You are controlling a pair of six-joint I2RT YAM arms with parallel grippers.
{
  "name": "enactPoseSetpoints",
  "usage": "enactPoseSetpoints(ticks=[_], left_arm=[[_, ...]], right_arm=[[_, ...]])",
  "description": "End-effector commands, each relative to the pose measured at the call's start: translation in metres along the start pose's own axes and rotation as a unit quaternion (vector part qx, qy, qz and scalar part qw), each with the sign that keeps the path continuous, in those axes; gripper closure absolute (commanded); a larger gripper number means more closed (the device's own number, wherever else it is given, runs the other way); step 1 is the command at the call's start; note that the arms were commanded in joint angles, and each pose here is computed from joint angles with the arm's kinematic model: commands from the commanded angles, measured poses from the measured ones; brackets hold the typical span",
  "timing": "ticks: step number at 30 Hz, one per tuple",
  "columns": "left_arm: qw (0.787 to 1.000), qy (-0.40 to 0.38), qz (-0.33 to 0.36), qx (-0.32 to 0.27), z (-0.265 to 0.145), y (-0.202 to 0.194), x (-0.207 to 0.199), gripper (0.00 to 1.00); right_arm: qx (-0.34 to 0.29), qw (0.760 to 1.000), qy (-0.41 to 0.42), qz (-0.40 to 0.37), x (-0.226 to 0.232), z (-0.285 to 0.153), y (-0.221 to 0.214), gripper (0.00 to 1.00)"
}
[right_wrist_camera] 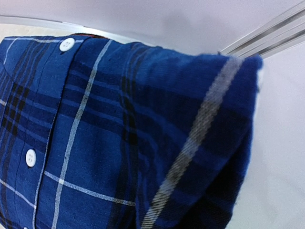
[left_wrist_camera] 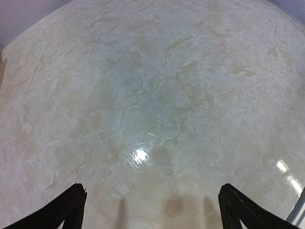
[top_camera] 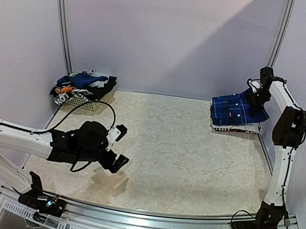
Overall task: Fold and stack the mixed laundry pile
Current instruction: Place the square-folded shirt at the corner of the board.
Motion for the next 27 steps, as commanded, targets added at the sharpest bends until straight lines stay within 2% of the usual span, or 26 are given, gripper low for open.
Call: enactPoseSetpoints(ticks=[1,3,5,6,7,13,17,18,21,23,27], left_arm=[[1.0,-0.006,0.003,0.007,0.004,-0.003,-0.005,0.01],[1.0,-0.007,0.003,0.007,0.004,-0.002,-0.005,0.01],[1.0,-0.009,0.003,0.006,0.003,-0.002,-0.006,0.01],[1.0,-0.009,0.003,0.006,0.004,-0.002,-0.006,0.01],[1.0,-0.009,0.004,0.006,0.003,-0.001,-0.007,0.01],[1.0,-0.012,0.006,0.003,0.003,0.0,-0.009,0.01],[1.0,-0.007,0.003,0.0,0.004,0.004,-0.009,0.01],[1.0,-0.002,0.002,0.002,0.004,0.005,-0.008,0.01],[1.0,0.014,-0.004,0.001,0.003,0.009,-0.004,0.01],[0.999,0.03,-0.01,-0.004,0.0,0.013,0.0,0.01],[0.996,0.079,-0.023,-0.021,-0.009,0.022,0.014,0.01]], right_arm=[[-0.018,0.998,-0.061,0.022,-0.024,0.002,0.008,0.9],[-0.021,0.997,-0.063,0.031,-0.025,0.002,0.008,0.7],[-0.02,0.997,-0.059,0.036,-0.023,0.002,0.007,0.43],[-0.018,0.997,-0.061,0.038,-0.024,0.002,0.007,0.33],[-0.017,0.997,-0.064,0.041,-0.025,0.002,0.006,0.29],[-0.019,0.994,-0.091,0.057,-0.029,-0.009,0.011,0.22],[-0.056,0.991,-0.095,0.072,-0.014,-0.038,0.033,0.03],[-0.068,0.99,-0.095,0.074,-0.01,-0.047,0.04,0.01],[-0.093,0.986,-0.096,0.102,-0.004,-0.067,0.051,0.01],[-0.107,0.98,-0.083,0.146,-0.004,-0.079,0.053,0.01],[-0.124,0.963,-0.006,0.238,0.013,-0.089,0.054,0.01]])
Point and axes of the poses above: each gripper's point midway between its finger pads, its own z axis out along the fingers, its own x axis along the line the jaws close on, y = z × x, the point moved 4 cm from there along -z, back along the fingers
